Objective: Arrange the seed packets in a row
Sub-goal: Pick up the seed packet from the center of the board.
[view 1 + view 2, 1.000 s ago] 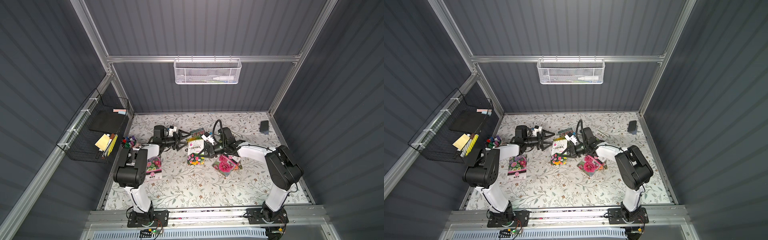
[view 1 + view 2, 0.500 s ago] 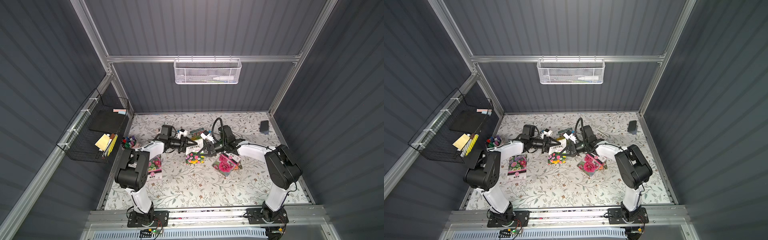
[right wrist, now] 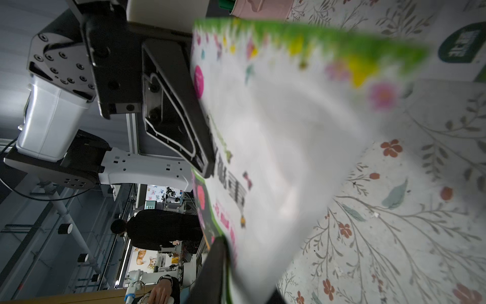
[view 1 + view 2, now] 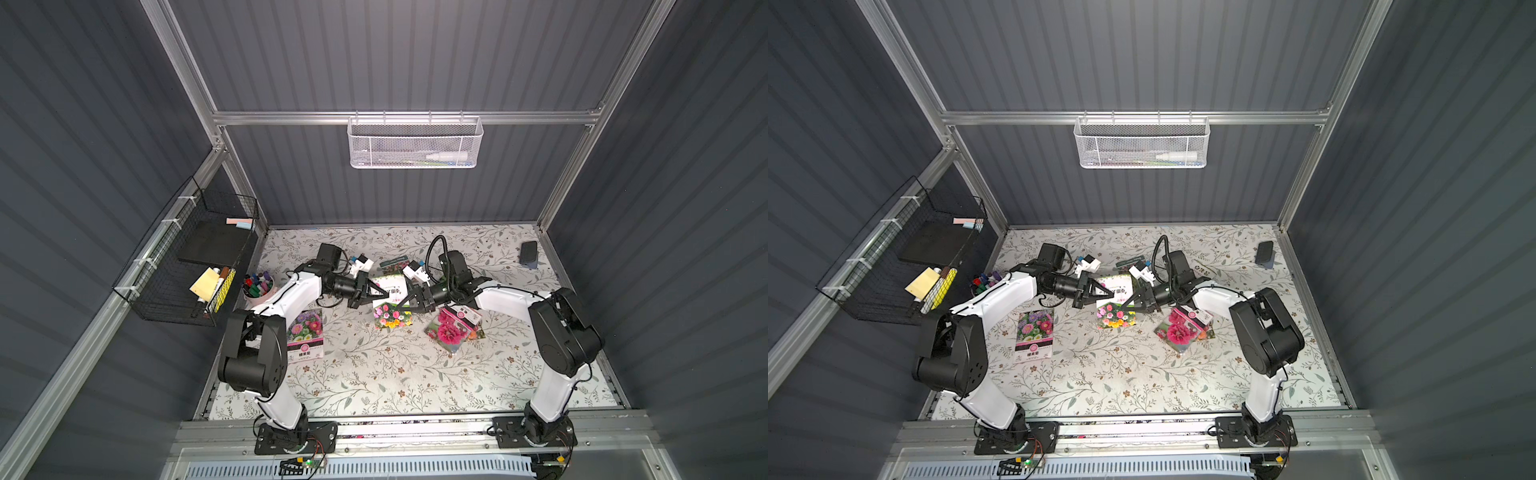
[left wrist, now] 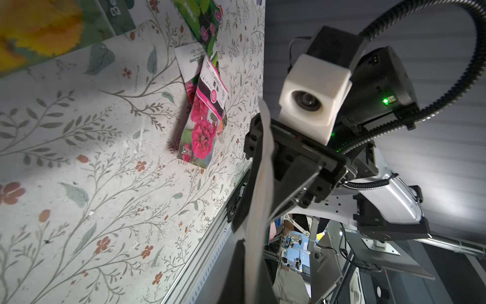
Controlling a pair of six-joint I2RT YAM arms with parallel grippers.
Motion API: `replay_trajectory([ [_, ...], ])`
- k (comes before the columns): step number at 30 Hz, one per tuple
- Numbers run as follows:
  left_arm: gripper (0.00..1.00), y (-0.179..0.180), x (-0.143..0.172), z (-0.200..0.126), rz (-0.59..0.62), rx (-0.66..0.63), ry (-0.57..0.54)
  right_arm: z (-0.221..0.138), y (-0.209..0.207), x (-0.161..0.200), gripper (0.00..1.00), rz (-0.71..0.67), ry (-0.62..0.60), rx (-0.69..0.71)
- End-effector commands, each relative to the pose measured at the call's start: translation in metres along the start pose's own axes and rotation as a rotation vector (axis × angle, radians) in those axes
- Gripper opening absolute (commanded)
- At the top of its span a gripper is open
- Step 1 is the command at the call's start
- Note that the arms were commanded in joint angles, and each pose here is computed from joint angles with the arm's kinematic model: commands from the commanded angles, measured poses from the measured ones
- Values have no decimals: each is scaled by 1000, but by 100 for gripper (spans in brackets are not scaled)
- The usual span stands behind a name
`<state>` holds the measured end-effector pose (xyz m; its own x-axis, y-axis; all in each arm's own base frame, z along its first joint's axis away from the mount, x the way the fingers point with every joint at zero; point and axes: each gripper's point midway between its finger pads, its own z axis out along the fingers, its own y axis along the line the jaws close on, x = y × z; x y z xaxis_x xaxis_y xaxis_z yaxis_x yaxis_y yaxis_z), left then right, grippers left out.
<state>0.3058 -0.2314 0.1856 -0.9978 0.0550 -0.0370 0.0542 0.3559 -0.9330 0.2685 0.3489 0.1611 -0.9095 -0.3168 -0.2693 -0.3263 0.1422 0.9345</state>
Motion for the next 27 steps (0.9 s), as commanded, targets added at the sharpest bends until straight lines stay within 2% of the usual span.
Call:
replay_trajectory([
  [1,0,23,6,-7,11,-167,-59,-14,-26,-15,94,45,-79,119],
  [3,0,50,-6,-14,14,-320,-157,-24,-40,-22,99,107,-150,191],
  [5,0,80,-16,-25,24,-500,-267,-30,-47,-28,99,157,-238,219],
  [8,0,107,-31,-36,65,-676,-423,-34,-43,-34,99,225,-352,214],
  [11,0,117,-51,-36,125,-732,-572,-29,-35,-39,99,314,-444,203],
  [14,0,122,-64,-35,145,-760,-676,-14,-27,-44,99,397,-515,150],
  [19,0,105,-90,-29,280,-704,-883,9,-21,-51,99,529,-626,47],
  [23,0,90,-104,-30,270,-592,-1023,22,-25,-59,97,571,-700,-2],
  [27,0,87,-109,-32,235,-519,-1137,17,-33,-72,97,575,-799,-20],
])
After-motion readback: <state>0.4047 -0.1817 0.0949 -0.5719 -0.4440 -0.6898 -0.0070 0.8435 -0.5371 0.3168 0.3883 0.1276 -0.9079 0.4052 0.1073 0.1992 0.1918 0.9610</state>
